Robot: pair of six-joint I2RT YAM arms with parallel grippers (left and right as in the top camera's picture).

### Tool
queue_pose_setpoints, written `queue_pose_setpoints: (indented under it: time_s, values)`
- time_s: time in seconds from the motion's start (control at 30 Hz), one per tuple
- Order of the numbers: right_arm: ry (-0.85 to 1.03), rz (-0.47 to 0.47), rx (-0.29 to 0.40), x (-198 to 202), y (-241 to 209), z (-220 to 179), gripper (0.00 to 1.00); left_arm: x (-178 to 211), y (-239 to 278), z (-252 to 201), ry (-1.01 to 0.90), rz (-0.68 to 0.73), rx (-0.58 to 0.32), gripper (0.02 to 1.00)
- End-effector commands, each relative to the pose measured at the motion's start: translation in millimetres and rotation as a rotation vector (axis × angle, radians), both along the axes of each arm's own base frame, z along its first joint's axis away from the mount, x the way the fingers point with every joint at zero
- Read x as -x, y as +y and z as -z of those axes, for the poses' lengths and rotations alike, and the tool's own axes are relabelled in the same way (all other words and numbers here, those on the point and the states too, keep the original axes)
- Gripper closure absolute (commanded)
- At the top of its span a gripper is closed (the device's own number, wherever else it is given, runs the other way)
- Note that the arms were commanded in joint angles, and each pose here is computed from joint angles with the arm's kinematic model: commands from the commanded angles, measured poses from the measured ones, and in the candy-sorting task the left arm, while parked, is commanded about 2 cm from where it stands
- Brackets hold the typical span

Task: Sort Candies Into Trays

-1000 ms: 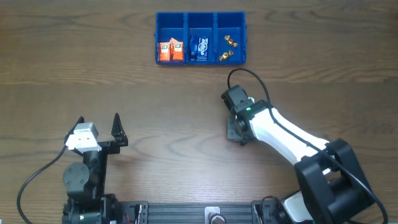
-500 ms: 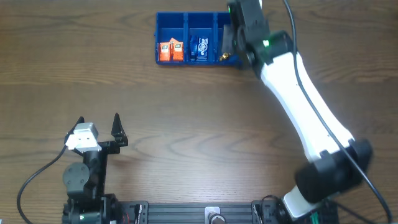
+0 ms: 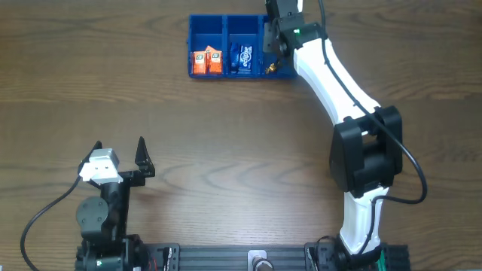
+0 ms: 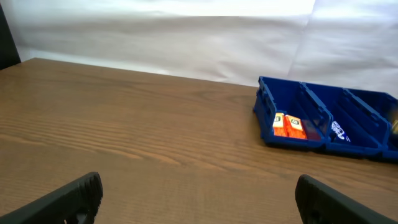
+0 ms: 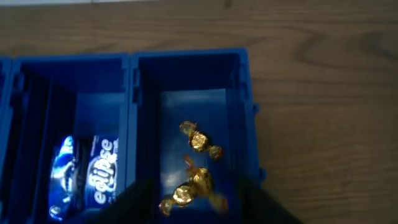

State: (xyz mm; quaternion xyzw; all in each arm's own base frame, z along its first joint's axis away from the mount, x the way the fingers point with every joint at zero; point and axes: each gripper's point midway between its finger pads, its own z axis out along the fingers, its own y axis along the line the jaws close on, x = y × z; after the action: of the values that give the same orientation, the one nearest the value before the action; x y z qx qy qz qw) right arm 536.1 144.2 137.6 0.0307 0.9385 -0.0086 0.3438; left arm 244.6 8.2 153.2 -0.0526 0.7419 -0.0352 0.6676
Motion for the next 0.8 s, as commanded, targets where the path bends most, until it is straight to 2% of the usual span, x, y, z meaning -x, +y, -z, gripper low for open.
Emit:
queue_pose_setpoints:
  time_s: [0.03, 0.17, 0.27, 0.33, 0.4, 0.6, 0.8]
  values:
    - [-0.027, -0.002, 0.011, -3, -4, -15, 0.318, 1, -2, 16, 0.048, 0.014, -0.001, 0.023]
    - [-0.002, 0.003, 0.019, 5, -9, -19, 0.268, 1, -2, 16, 0.048, 0.014, -0.001, 0.023]
    - [-0.029, -0.006, 0.030, 20, -19, -51, 0.200, 1, -2, 16, 0.048, 0.014, -0.001, 0.020]
    - [-0.052, -0.013, 0.039, 31, -27, -73, 0.080, 1, -2, 16, 0.048, 0.014, -0.001, 0.020]
    - [-0.076, 0.009, 0.035, 46, -43, -99, 0.009, 1, -2, 16, 0.048, 0.014, -0.001, 0.020]
    - [-0.202, 0.062, 0.019, 104, -92, -150, 0.003, 1, -2, 16, 0.048, 0.014, -0.001, 0.020]
    - [-0.295, 0.055, 0.062, 187, -127, -142, 0.003, 1, -2, 16, 0.048, 0.014, -0.001, 0.020]
